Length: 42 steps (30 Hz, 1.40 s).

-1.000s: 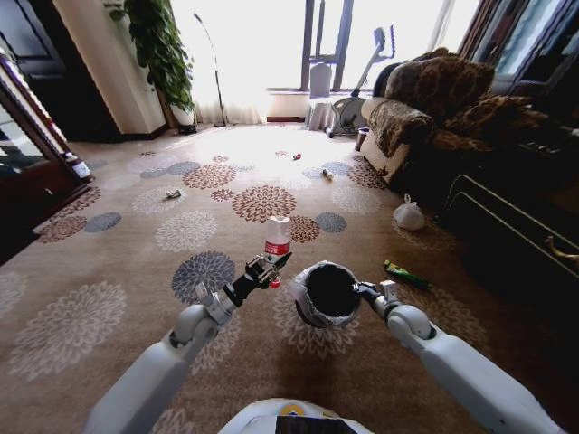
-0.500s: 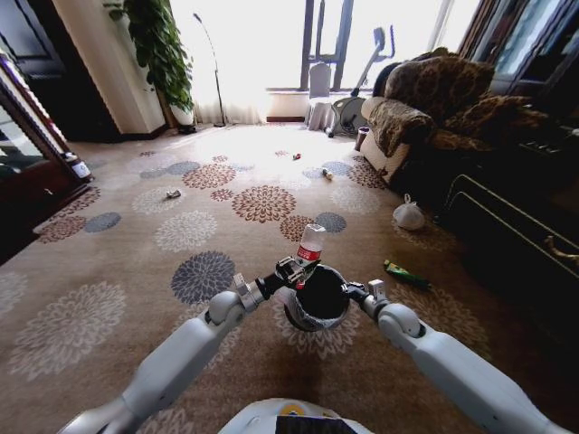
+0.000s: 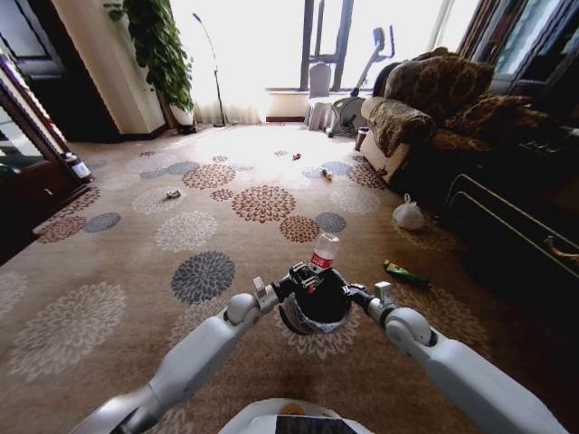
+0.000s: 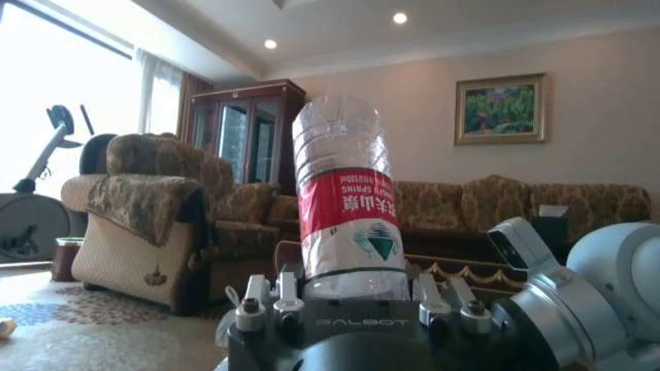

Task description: Pick up the trash from the ground and place it into the trash bin.

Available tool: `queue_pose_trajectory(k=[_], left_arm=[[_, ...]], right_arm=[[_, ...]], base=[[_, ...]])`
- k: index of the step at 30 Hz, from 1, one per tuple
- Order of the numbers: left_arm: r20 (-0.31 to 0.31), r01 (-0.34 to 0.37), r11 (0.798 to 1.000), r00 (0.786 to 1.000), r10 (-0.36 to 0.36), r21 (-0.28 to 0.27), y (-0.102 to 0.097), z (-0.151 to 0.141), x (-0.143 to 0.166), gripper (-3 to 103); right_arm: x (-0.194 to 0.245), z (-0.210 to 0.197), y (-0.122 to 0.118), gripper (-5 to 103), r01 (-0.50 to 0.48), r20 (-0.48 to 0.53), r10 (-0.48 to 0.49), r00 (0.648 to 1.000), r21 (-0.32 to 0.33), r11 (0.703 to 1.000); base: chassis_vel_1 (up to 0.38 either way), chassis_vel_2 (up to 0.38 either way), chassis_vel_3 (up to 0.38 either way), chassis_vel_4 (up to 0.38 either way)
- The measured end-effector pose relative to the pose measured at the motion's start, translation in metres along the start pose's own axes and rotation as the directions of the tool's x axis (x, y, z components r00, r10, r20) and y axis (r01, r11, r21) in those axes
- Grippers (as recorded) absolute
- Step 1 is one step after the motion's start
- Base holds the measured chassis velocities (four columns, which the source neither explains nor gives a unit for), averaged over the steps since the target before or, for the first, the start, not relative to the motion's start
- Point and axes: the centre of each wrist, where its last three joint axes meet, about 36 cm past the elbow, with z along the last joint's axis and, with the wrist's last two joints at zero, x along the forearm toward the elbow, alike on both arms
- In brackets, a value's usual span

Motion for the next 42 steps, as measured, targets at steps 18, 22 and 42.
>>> queue_pose_trajectory(k=[18,22,42], left_arm=[[0.053,0.057,0.997,0.997,-0.06,0.048,-0.008,-0.017,-0.001,100],[0.075,0.172,0.983,0.981,-0.177,0.067,0.004,-0.028,-0.006,100],[-0.09,0.561,0.826,0.821,-0.564,-0.056,0.041,0.0,-0.03,100]], right_arm=[[0.013,0.008,-0.013,2,-0.045,-0.008,0.044,0.999,-0.026,0.999],[0.035,0.02,-0.037,2,-0.123,-0.009,0.123,0.992,-0.065,0.99],[0.093,0.051,-0.09,2,-0.268,-0.011,0.268,0.963,-0.054,0.962]], base=[[0.0,0.0,0.0,0.0],[0.0,0.0,0.0,0.0],[-0.008,-0.021,0.007,0.019]])
